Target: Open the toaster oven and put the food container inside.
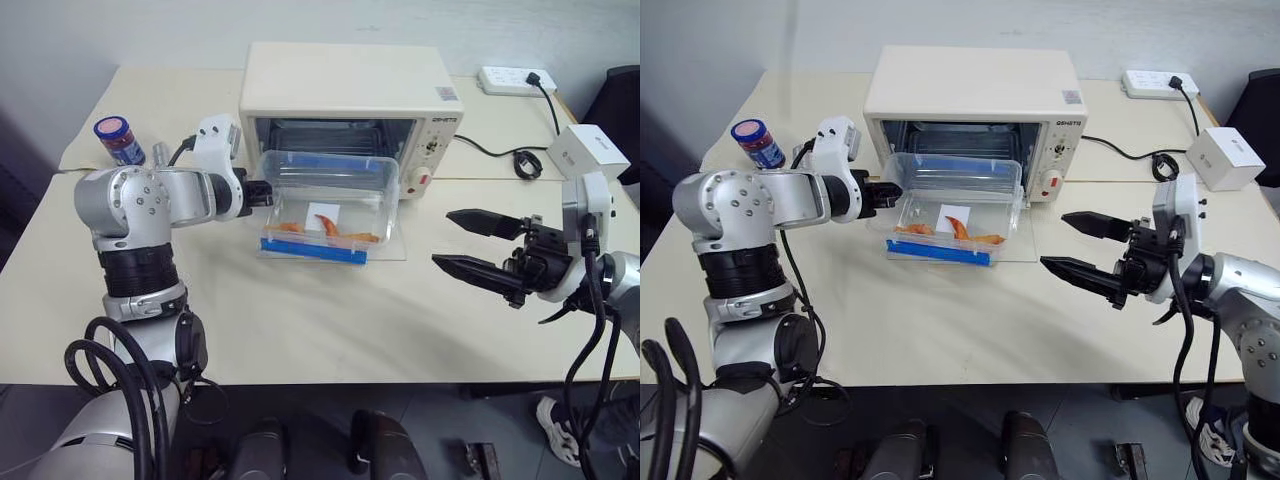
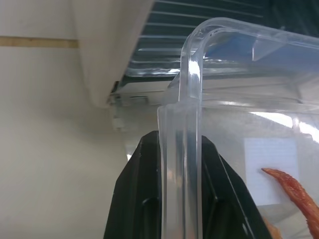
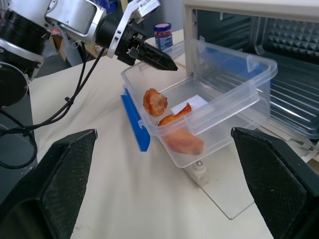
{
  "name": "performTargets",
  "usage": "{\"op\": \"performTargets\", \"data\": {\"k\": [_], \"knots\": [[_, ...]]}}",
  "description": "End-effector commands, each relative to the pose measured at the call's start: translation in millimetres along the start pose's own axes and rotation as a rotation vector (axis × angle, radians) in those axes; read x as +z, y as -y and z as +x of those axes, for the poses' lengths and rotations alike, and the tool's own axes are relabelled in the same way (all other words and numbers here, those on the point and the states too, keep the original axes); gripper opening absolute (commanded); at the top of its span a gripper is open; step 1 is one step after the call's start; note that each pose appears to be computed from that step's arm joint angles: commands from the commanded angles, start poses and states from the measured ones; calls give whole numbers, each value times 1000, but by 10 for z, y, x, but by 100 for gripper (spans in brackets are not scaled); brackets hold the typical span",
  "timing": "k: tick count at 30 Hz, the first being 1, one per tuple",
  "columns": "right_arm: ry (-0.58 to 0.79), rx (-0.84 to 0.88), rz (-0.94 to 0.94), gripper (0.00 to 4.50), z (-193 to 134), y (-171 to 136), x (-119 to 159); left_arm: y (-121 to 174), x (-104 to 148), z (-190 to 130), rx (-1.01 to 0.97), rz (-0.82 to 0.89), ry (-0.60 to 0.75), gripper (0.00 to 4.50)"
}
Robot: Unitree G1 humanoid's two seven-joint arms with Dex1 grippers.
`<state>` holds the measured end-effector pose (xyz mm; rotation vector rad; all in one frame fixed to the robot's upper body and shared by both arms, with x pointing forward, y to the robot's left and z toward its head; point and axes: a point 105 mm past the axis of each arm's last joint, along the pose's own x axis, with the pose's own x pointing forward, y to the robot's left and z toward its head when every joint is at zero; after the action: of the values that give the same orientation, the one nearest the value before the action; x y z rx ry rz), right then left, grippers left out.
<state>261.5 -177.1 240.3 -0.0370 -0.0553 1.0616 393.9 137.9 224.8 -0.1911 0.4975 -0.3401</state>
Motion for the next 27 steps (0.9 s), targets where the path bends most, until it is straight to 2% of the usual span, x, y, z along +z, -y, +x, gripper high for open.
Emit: {"op": "performTargets", "data": {"k": [1,4,9,12,15,18,22,23,25,27], "knots": [[17,-13,-63,450,-33,-41,120,142,187,-46,-59,5,80,164],[15,-21,-62,450,-35,-33,103,187,217,-88,-107,-16,102,249],[1,-11,-58,450,-10,-44,67,242,352,-314,-218,-12,195,249],[-17,10,-54,450,20,-77,25,286,472,-654,-356,14,302,249],[-50,43,-55,450,91,-135,-59,224,365,-948,-431,98,299,249],[-46,61,-47,450,150,-161,-83,80,203,-990,-391,124,252,249],[-38,81,-26,450,196,-180,-75,43,137,-1117,-446,157,283,249],[-39,94,-16,450,211,-203,-84,67,79,-1159,-477,194,271,210],[-47,125,6,414,246,-266,-119,161,-102,-1239,-559,303,220,176],[-70,164,35,358,301,-364,-198,209,-304,-1264,-633,355,136,106]]}}
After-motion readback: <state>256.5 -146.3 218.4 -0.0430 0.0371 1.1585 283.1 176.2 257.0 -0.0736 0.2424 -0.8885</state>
